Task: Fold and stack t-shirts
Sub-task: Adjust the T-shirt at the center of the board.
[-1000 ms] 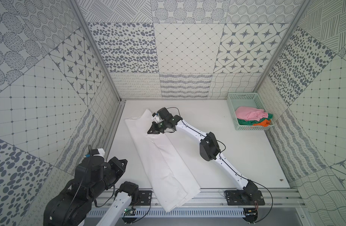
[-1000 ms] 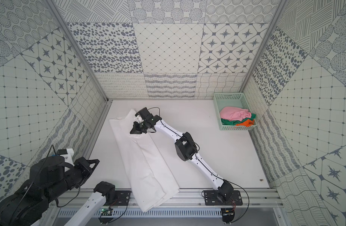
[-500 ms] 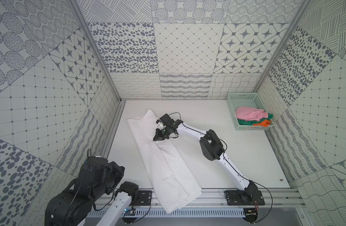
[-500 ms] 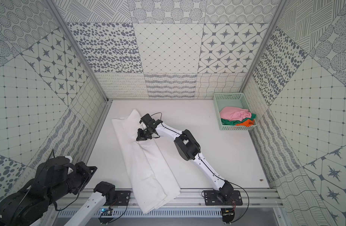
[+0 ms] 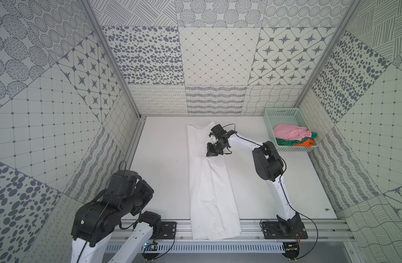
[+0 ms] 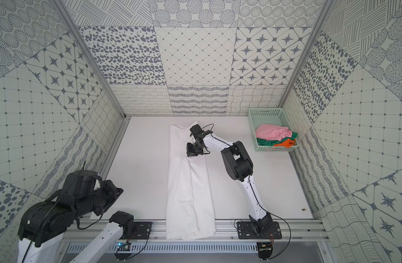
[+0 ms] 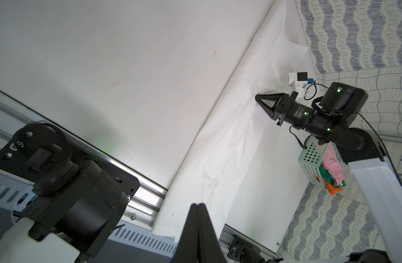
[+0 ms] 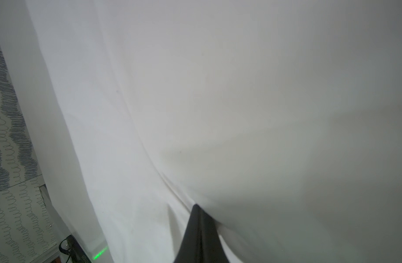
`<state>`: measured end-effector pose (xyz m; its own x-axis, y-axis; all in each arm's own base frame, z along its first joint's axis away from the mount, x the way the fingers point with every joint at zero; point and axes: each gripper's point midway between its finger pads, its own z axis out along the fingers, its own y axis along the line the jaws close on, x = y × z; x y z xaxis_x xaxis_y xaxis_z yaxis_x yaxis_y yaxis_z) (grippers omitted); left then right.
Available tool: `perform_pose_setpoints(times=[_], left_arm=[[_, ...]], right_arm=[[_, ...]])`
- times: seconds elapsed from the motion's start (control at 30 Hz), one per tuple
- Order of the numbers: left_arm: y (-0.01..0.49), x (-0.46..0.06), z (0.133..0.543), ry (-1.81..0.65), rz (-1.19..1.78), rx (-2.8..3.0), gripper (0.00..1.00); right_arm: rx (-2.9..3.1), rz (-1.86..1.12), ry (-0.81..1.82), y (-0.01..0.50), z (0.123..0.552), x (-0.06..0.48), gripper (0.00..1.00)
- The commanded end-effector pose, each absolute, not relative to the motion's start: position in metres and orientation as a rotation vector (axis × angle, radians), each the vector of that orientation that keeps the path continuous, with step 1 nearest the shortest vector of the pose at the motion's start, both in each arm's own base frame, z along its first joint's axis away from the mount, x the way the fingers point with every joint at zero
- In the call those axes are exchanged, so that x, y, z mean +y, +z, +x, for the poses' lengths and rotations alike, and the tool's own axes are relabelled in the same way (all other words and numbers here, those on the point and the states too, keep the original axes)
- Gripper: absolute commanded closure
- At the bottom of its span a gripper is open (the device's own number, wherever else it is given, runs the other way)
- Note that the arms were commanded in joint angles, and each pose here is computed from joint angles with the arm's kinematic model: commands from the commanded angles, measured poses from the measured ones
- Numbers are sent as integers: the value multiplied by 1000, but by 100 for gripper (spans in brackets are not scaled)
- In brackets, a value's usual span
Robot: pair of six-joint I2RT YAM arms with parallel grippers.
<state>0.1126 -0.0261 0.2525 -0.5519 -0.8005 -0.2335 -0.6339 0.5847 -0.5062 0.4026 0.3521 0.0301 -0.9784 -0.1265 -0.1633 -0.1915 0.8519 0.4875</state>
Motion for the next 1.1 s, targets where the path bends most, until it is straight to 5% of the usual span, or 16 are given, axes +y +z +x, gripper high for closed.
perform_pose_setpoints(times=[0.0, 0.33, 0.73, 1.07], left_arm=[[257, -53, 151, -643, -925, 2408, 100], [255, -59, 176, -661, -881, 2398, 100], [249, -69, 178, -729, -814, 2408, 100], [167, -72, 172, -522, -874, 2786, 100]], right_arm=[[2936, -229, 660, 34, 400, 323, 100], [2954, -141, 705, 38, 427, 286, 100], [2845, -290, 840, 104, 431, 309, 91], [2877, -159, 319, 118, 361, 267, 97]])
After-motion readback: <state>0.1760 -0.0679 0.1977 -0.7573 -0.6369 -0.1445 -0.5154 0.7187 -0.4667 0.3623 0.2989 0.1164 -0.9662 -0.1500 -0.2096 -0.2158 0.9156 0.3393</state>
